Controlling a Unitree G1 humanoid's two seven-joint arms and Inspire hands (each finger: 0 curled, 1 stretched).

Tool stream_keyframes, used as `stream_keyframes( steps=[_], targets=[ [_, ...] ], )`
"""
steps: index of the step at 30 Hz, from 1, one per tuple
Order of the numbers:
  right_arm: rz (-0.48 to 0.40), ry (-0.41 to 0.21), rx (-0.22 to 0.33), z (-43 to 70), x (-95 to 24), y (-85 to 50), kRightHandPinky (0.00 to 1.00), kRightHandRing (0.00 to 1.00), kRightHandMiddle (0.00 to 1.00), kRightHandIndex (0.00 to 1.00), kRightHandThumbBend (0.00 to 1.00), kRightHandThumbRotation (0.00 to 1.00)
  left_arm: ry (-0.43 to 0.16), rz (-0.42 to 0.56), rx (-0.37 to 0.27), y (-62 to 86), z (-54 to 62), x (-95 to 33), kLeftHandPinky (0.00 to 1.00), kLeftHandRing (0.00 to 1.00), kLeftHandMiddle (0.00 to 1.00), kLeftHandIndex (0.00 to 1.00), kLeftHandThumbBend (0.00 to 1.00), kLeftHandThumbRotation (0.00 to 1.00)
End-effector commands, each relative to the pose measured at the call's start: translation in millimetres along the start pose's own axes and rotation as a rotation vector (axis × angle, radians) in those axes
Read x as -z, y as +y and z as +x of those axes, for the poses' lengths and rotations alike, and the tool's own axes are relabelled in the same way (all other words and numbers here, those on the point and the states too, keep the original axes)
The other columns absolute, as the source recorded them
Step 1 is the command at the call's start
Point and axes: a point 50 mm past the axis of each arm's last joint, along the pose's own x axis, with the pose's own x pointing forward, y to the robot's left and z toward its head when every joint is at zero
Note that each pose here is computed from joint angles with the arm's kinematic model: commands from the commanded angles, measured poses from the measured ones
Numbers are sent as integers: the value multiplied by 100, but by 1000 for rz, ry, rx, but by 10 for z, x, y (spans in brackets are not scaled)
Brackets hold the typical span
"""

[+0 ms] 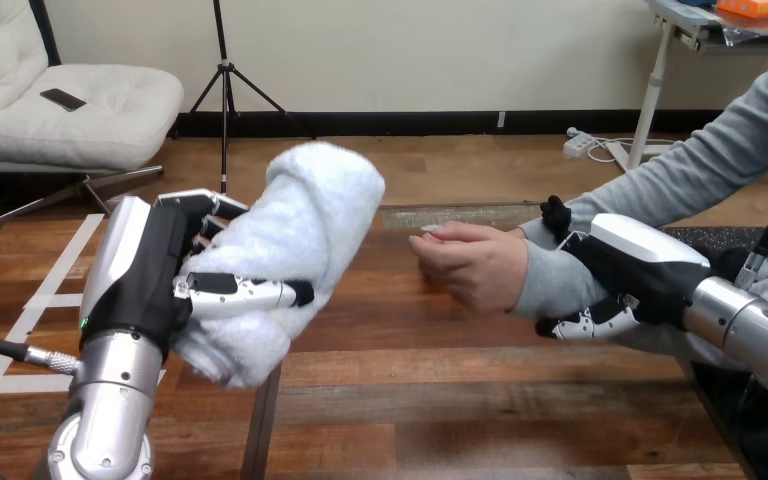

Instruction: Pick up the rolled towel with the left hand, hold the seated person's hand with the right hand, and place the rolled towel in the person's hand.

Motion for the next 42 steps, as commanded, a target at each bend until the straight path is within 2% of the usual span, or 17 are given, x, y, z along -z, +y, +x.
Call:
stream_keyframes(
  steps=[1,7,15,24,30,35,42],
  targets=[
    [-25,-77,133,46,-162,-414,12,16,22,23,43,6,-132,-81,-102,65,151,-148,26,33,39,43,64,0],
    [-14,-80,130,48,-165,-409,12,16,22,23,43,6,-185,-157,-139,9,215,-96,26,32,39,43,61,0],
    [-14,-79,127,49,-165,-398,13,17,23,24,43,6,-256,-176,-189,-62,291,-47,27,34,40,44,59,0],
    [-15,-86,122,46,-169,-390,12,16,22,24,43,8,-289,-198,-210,-149,349,-7,27,34,40,44,56,0],
    [-11,-89,122,41,-168,-388,13,17,23,23,47,19,-297,-201,-209,-182,363,-2,28,34,40,44,55,0],
    [-8,-92,121,38,-168,-387,14,18,23,23,53,28,-300,-198,-210,-198,364,-7,29,35,41,44,55,0],
    [-6,-87,114,36,-161,-377,16,19,24,24,59,37,-303,-198,-211,-203,363,-4,29,36,41,44,55,0]
  ],
)
